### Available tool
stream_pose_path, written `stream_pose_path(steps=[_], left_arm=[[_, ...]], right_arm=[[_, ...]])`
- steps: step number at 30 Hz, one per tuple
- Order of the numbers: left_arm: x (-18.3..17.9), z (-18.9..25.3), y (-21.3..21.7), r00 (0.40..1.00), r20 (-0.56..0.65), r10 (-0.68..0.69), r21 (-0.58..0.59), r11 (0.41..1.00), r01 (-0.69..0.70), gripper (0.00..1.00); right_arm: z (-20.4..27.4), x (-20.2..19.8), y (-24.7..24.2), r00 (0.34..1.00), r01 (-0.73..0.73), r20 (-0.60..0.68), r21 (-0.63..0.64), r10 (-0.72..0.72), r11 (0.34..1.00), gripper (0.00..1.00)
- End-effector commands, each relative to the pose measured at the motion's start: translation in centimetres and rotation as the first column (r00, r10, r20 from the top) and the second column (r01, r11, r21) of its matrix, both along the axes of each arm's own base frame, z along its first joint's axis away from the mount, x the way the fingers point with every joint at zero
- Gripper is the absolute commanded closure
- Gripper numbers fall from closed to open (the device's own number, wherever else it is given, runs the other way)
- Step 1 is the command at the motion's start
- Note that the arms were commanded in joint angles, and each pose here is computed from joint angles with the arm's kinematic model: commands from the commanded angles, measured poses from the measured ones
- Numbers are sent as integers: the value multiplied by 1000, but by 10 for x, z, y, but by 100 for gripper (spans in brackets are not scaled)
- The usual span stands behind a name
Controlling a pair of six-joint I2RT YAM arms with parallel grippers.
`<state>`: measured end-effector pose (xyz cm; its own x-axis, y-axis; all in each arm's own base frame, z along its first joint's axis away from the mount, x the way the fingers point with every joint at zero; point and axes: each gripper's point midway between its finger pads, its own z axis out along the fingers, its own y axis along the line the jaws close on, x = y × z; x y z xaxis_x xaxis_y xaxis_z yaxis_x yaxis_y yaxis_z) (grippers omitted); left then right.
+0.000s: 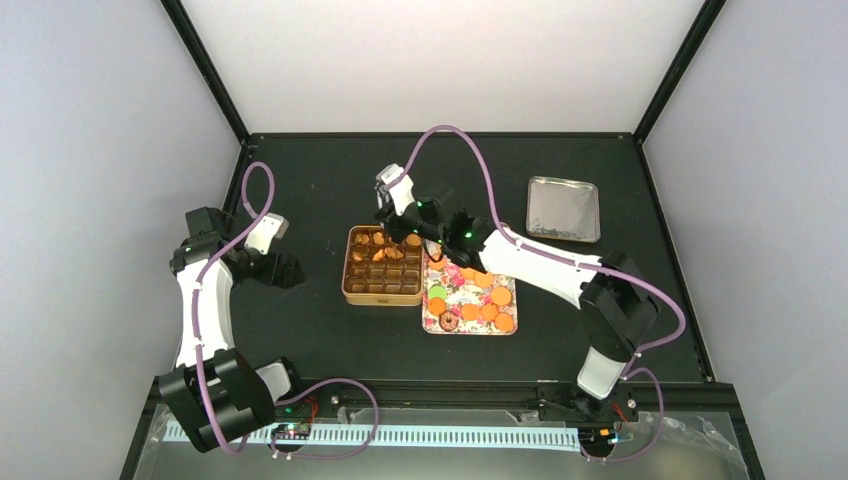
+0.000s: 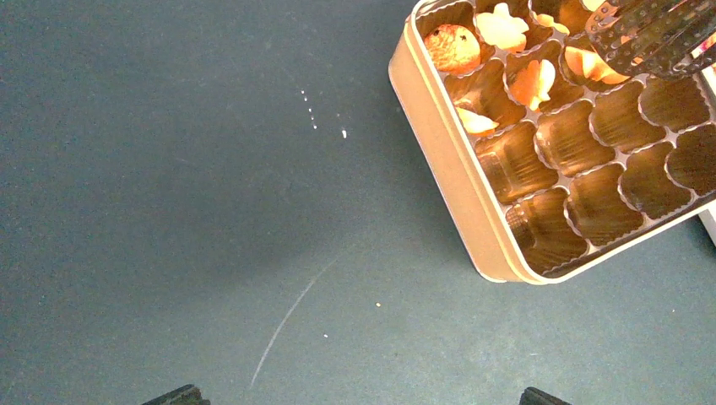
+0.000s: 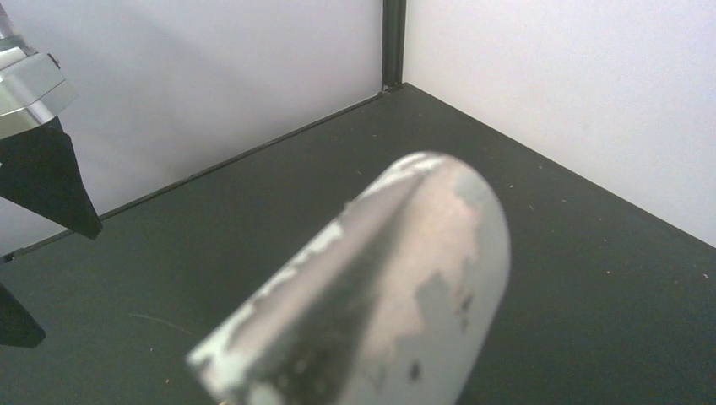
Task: Pack the cookies
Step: Place the fake cookies in the empty pocket of the box.
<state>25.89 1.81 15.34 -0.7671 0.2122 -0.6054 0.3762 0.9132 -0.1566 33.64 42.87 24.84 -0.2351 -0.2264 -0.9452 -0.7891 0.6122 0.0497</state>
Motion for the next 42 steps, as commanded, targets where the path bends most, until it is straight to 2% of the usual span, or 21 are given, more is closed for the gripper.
stream_pose_path(steps=[1,13,23,31,42], left_arm=[[0,9,0,1000,22,-15,19,1000,14,1],[0,11,0,999,29,-16,24,1000,15,1],[0,10,0,999,28,-16,21,1000,15,1],[0,11,0,999,29,-15,20,1000,15,1],[1,11,0,999,31,-17,25,1000,16,1]], right_arm=[[23,3,-15,999,23,34,49,-25,999,86],[21,10,-26,999,39,26,44,-40,998,86],[12,-1,-10,998,-60,-17,55,61,997,85],[1,0,1,996,-76,-52,45,78,996,81],[36,0,-7,999,-43,1,90,43,995,74]])
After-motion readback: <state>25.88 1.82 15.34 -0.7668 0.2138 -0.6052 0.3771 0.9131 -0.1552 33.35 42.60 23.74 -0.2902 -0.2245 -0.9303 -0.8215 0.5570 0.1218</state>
